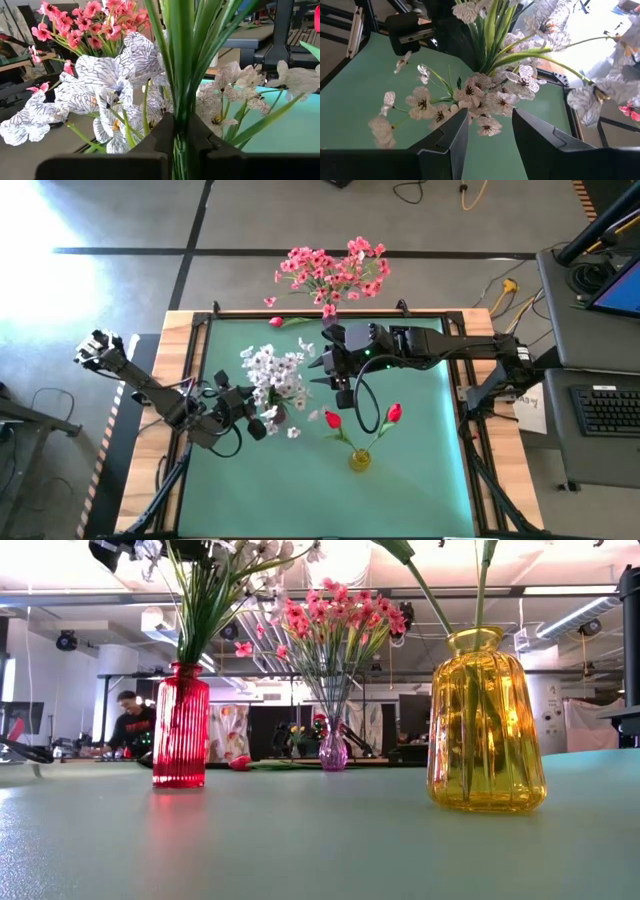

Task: Sort flowers into vase by color
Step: Put the white flower into the red flower vase

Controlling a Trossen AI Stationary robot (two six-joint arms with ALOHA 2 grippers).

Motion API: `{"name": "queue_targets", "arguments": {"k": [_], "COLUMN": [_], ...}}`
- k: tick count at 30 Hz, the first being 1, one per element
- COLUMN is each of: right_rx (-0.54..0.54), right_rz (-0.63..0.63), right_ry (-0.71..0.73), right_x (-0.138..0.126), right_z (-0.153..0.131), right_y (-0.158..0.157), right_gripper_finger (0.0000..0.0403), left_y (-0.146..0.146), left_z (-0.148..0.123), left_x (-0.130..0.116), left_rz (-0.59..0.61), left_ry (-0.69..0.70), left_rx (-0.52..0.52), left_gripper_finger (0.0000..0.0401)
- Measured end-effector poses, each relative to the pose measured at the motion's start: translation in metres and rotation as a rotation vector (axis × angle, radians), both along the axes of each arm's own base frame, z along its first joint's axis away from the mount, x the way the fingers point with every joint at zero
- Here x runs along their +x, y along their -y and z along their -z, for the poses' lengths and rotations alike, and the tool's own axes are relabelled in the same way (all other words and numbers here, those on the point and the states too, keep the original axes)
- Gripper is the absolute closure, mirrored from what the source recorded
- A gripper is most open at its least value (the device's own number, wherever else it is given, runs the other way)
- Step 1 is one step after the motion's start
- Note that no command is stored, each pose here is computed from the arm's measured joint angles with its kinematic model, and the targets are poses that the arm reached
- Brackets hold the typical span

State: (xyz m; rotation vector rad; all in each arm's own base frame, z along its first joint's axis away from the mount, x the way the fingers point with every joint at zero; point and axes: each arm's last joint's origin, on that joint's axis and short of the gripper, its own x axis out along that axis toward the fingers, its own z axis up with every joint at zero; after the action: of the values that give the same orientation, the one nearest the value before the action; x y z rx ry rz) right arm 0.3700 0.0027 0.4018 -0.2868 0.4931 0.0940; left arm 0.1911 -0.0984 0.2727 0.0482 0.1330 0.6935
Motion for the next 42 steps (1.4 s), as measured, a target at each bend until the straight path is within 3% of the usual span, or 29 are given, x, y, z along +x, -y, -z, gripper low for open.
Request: {"name": "queue_targets", "arguments": {"k": [42], "right_rx": [0.008], "right_rz": [0.003], "right_ry": [-0.004], "right_x": [0.0], "right_z": [0.0], "right_y": [0.0], "right_gripper_finger": [0.0257], "left_y": [0.0], "left_z": [0.014], "left_x": [-0.006], "left_rz": [0.011], "left_ry": [0.023], "left_rx": [-0.145], "left_gripper_finger": [0.0401]}}
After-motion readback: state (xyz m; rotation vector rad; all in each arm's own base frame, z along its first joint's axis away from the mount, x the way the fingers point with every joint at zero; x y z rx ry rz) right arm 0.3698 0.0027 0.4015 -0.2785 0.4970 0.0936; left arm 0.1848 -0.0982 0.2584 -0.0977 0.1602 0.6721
